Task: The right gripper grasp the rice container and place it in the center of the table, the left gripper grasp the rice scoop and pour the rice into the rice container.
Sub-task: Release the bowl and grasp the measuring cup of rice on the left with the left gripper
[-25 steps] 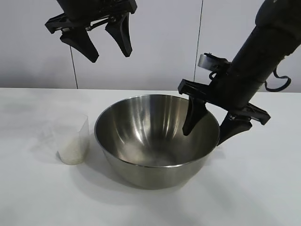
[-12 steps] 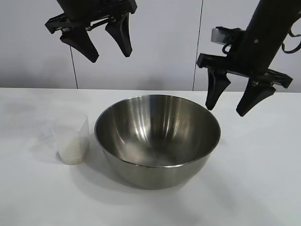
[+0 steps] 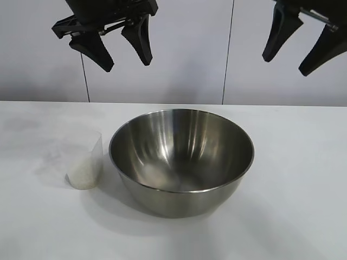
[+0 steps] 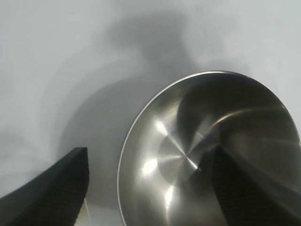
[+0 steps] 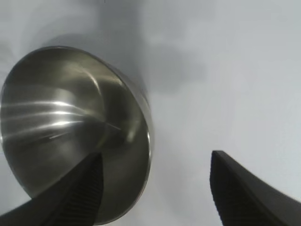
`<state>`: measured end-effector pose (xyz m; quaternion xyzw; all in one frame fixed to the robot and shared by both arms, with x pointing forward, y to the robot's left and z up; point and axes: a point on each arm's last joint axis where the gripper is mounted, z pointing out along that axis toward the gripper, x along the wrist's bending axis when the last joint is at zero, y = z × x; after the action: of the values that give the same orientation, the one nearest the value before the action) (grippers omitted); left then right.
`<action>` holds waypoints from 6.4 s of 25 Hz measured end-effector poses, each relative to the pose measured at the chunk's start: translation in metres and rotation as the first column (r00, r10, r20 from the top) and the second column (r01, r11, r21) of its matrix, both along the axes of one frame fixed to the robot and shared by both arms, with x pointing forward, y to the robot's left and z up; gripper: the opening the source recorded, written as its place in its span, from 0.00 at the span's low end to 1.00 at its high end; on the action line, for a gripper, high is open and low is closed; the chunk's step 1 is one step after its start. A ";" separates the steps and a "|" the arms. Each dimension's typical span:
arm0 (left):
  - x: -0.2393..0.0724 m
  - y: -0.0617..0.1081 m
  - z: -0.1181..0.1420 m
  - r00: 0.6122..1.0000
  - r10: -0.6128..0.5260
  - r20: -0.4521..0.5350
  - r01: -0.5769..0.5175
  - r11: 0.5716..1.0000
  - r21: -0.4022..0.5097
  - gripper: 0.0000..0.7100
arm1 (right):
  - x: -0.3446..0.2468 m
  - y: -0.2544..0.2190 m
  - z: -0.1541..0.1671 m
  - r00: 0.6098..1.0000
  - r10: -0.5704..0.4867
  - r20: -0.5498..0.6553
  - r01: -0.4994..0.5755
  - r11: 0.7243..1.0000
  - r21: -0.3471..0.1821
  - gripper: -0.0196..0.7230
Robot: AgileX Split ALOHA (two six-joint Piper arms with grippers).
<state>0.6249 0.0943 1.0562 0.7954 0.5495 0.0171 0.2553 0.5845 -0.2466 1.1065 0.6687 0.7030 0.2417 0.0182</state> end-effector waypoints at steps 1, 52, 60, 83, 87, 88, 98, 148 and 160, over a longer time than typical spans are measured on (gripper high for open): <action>0.000 0.000 0.000 1.000 0.000 0.000 0.000 1.000 0.000 0.75 | 0.000 0.000 0.000 1.000 0.000 0.000 0.000 1.000 0.000 0.64; -0.104 0.101 0.116 0.780 0.101 0.618 -0.113 0.993 -0.021 0.75 | 0.004 0.000 0.001 0.999 -0.014 0.042 0.014 1.000 0.002 0.64; -0.162 0.123 0.034 0.607 0.176 0.775 -0.096 0.984 -0.148 0.75 | 0.004 0.000 0.001 0.999 -0.014 0.043 0.014 1.000 0.002 0.64; -0.180 0.131 -0.140 0.604 0.176 0.778 -0.102 0.984 -0.143 0.75 | 0.004 -0.001 0.001 0.999 -0.014 0.047 0.015 1.000 -0.011 0.64; -0.181 0.132 -0.176 0.709 0.143 0.691 -0.126 0.989 -0.075 0.75 | 0.004 -0.001 0.001 0.999 -0.014 0.047 0.015 1.000 -0.011 0.64; -0.183 0.133 -0.182 0.729 0.137 0.671 -0.131 0.990 -0.060 0.75 | 0.004 -0.001 0.001 0.999 -0.014 0.047 0.015 1.000 -0.011 0.64; -0.186 0.143 -0.192 0.737 0.150 0.659 -0.206 0.979 0.006 0.75 | 0.006 -0.002 0.002 0.998 -0.020 0.068 0.021 1.000 -0.011 0.64; -0.119 0.120 -0.215 0.684 0.186 0.705 -0.234 0.972 -0.030 0.75 | 0.007 -0.002 0.002 0.997 -0.023 0.074 0.023 1.000 -0.011 0.64; -0.116 0.119 -0.214 0.676 0.190 0.712 -0.233 0.972 -0.037 0.51 | 0.007 -0.002 0.003 0.996 -0.025 0.082 0.026 1.000 -0.011 0.64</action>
<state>0.5093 0.2132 0.8426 0.6650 0.4958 0.3673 0.4208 0.5916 -0.2484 1.1091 0.6670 0.6945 0.2644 0.0538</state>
